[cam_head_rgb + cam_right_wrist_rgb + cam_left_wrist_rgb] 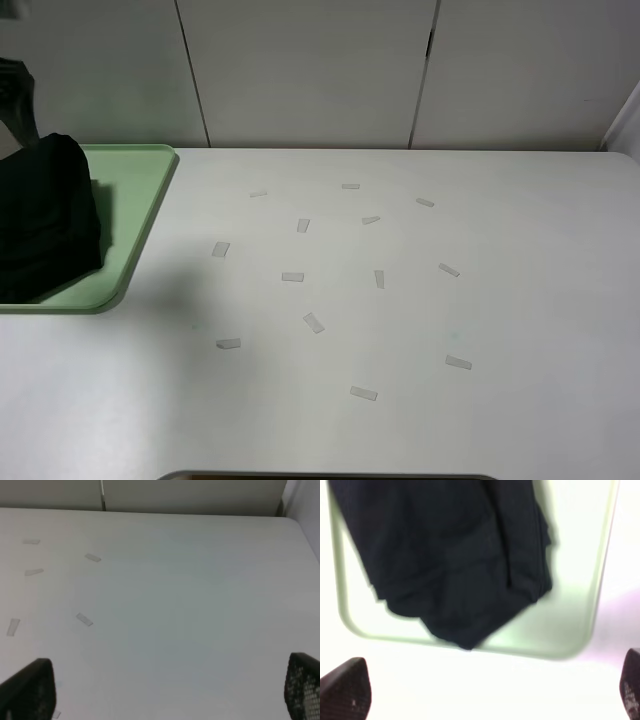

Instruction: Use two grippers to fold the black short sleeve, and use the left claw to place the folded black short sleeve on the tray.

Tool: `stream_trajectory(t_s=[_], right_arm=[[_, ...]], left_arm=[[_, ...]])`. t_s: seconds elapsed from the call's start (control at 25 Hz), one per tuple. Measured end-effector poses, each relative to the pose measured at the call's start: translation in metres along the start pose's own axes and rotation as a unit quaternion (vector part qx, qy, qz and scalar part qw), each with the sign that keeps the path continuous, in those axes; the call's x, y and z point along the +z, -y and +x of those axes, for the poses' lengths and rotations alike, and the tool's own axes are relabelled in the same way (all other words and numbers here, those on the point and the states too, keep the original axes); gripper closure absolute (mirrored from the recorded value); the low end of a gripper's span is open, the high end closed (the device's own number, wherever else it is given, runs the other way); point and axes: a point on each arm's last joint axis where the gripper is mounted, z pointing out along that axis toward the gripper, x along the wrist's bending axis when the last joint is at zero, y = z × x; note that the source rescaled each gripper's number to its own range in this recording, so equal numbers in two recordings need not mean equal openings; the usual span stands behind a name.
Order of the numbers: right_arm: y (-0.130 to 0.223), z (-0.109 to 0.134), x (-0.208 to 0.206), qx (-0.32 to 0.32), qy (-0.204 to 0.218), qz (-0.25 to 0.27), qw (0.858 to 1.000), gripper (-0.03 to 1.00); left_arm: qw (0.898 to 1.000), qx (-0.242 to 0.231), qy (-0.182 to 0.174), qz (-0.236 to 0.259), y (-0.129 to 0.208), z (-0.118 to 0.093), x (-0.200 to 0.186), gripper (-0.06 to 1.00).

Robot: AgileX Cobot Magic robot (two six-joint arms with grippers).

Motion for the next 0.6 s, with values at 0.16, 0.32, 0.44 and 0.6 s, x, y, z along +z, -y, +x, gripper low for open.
stream_trajectory(t_s=[0.16, 0.32, 0.44, 0.6], right_arm=[[0.000, 0.000, 0.000, 0.000, 0.000, 0.000, 1.000, -0.03], [0.000, 0.000, 0.000, 0.000, 0.000, 0.000, 1.000, -0.03], [0.000, 0.000, 0.000, 0.000, 0.000, 0.000, 1.000, -0.03], [0.000, 0.000, 0.000, 0.000, 0.000, 0.000, 1.000, -0.03]], left_arm=[[0.998, 0.007, 0.002, -0.056, 0.018, 0.005, -0.040, -0.05], [0.995, 0.015, 0.002, -0.094, 0.045, 0.010, -0.068, -0.05], [0.993, 0.024, 0.011, -0.117, 0.073, 0.011, -0.083, -0.05], [0.989, 0.033, 0.019, -0.145, 0.115, 0.013, -0.096, -0.05]])
